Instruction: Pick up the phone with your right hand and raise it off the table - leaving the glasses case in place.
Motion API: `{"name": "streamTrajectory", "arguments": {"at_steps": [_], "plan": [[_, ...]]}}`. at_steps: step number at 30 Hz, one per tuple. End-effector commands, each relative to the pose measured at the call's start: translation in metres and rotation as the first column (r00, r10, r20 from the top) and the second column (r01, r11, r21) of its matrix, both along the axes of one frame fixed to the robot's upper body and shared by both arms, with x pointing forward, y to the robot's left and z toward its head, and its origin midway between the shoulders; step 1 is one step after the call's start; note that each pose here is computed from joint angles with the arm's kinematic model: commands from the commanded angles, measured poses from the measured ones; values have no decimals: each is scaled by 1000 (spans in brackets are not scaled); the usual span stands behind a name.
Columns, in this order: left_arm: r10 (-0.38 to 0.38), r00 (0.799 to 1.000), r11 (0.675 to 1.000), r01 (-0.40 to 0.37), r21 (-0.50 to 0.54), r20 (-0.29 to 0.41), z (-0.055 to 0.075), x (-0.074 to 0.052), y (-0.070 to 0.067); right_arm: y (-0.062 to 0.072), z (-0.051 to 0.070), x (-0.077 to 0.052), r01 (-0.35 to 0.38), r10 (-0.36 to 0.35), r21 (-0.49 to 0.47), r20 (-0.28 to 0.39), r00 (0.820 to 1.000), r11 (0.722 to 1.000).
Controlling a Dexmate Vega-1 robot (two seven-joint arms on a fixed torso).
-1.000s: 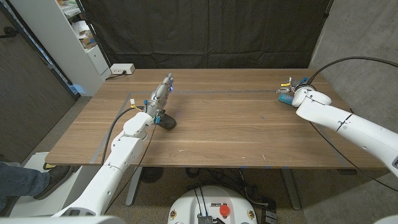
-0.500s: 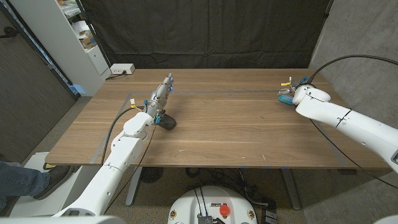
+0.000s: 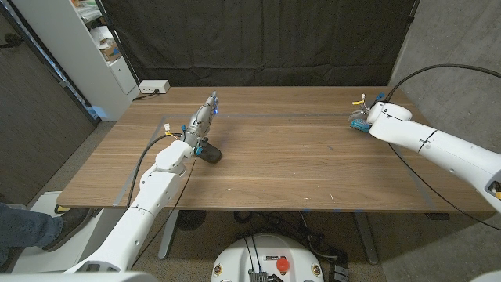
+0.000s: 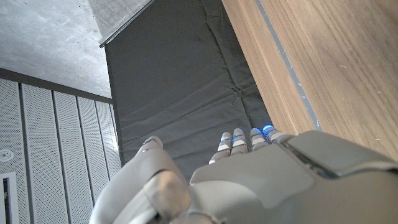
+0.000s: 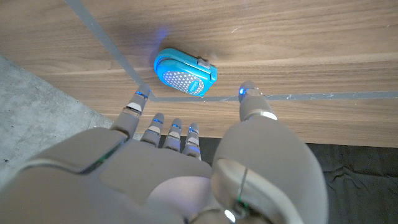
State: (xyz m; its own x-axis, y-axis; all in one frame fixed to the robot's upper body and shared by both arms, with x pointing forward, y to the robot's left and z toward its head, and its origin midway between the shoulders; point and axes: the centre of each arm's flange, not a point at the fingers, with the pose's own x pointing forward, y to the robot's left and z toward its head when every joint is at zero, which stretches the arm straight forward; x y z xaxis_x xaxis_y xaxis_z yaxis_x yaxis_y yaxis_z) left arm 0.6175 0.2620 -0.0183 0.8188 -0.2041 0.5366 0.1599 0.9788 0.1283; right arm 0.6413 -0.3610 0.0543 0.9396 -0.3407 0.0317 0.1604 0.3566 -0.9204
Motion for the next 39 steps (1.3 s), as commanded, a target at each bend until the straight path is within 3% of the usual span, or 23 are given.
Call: {"name": "streamTrajectory", "arguments": {"at_steps": [1, 21, 31, 39], "plan": [[2, 1000, 1000, -2, -3, -11, -4, 3, 1, -1, 2, 9, 6, -6, 14, -36, 999, 1000], [17, 1000, 1000, -17, 14, -21, -5, 6, 1, -8, 2, 22, 21, -19, 31, -70, 997, 999], [19, 999, 1000, -19, 10, -29, -7, 12, 2, -9, -5, 31, 28, -25, 24, -117, 993, 999], [20, 999, 1000, -19, 21, -45, -9, 19, 1, -10, -2, 35, 35, -32, 23, -115, 993, 999]]}}
